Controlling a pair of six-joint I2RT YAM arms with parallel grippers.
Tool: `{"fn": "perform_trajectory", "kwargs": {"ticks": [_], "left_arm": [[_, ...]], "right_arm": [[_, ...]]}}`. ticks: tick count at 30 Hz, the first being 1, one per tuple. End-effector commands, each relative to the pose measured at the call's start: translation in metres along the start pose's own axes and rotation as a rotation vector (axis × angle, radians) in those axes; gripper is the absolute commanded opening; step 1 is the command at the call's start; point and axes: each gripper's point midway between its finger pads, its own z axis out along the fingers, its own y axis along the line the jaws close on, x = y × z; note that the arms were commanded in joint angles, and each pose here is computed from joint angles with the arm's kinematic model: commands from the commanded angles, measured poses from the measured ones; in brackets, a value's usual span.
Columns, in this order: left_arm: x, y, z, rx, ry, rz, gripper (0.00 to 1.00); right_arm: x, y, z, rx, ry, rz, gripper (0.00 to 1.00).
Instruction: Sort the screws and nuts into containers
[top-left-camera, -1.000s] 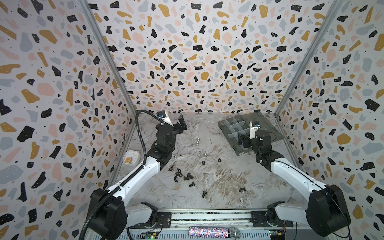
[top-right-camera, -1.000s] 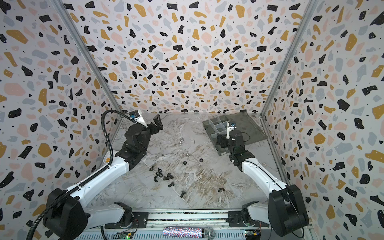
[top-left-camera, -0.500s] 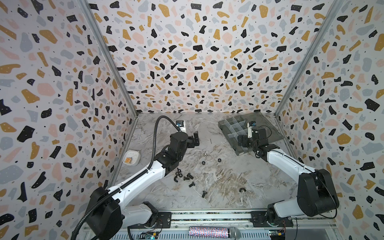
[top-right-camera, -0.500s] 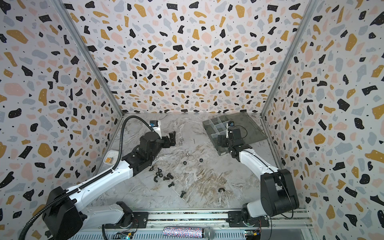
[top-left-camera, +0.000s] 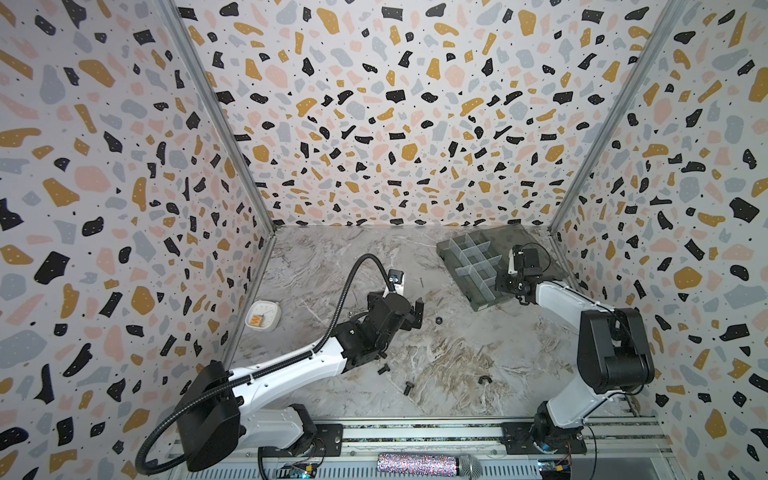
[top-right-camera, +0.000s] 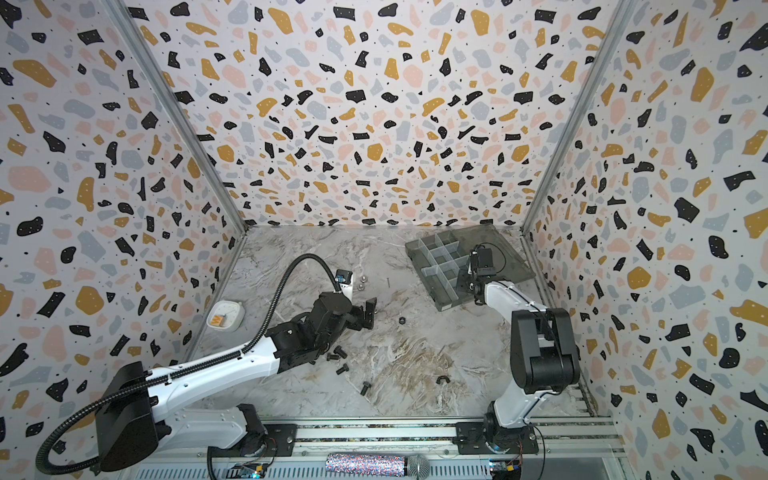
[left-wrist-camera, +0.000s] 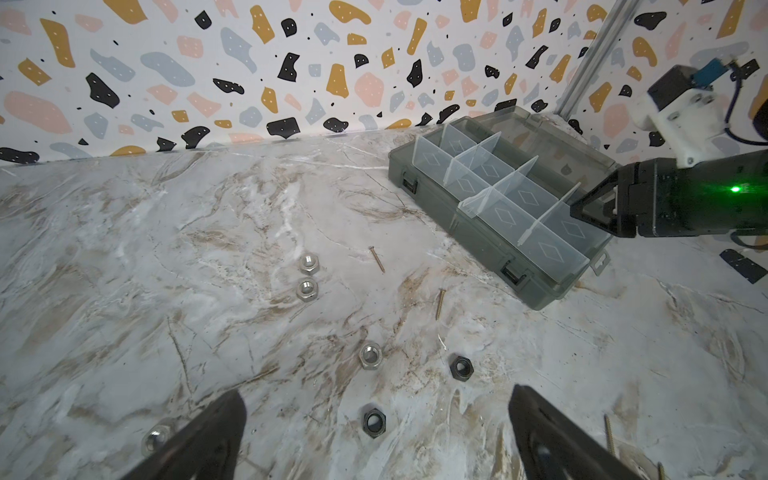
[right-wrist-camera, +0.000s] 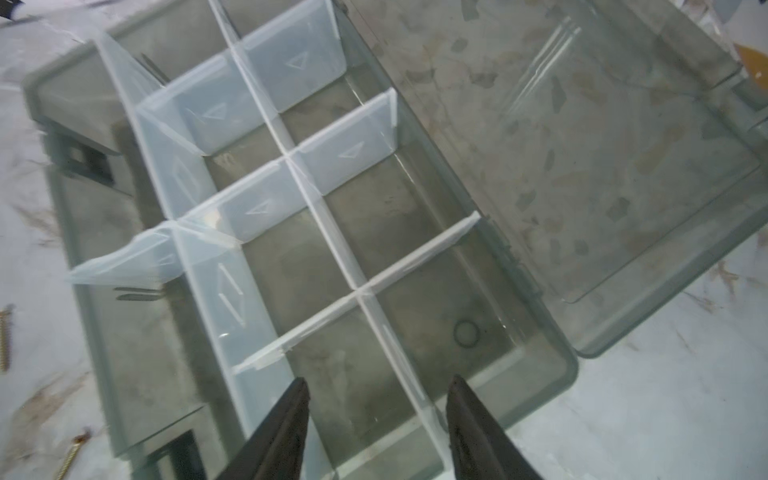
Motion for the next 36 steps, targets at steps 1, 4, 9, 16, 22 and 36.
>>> {"fn": "perform_trajectory", "kwargs": {"ticks": [1, 4, 9, 16, 22, 36], "left_arm": [[-0.006, 0.005, -0.009, -0.013, -0.036, -0.014, 1.00], [-0.010, 0.009, -0.012, -0.030, -0.048, -0.001, 1.00], [-0.012, 0.009, -0.013, -0.030, -0.049, -0.004, 1.00], [-0.011, 0.015, -0.017, -0.048, -0.049, -0.025, 1.00], [-0.007, 0.019, -0.024, -0.037, -0.048, -0.051, 1.00], [0.006, 0.035, -0.046, -0.024, -0.054, -0.118, 1.00]], "right_arm": [[-0.007, 0.000, -0.002, -0.012, 0.012, 0.012, 0.55], [-0.004, -0.001, 0.003, -0.005, 0.024, 0.008, 0.55], [0.003, -0.003, 0.008, 0.000, 0.058, -0.004, 0.44], [0.022, -0.013, 0.001, 0.035, 0.108, 0.000, 0.34], [0.041, -0.014, -0.012, 0.024, 0.130, 0.020, 0.29], [0.096, 0.005, -0.035, 0.013, 0.210, -0.014, 0.26]]}}
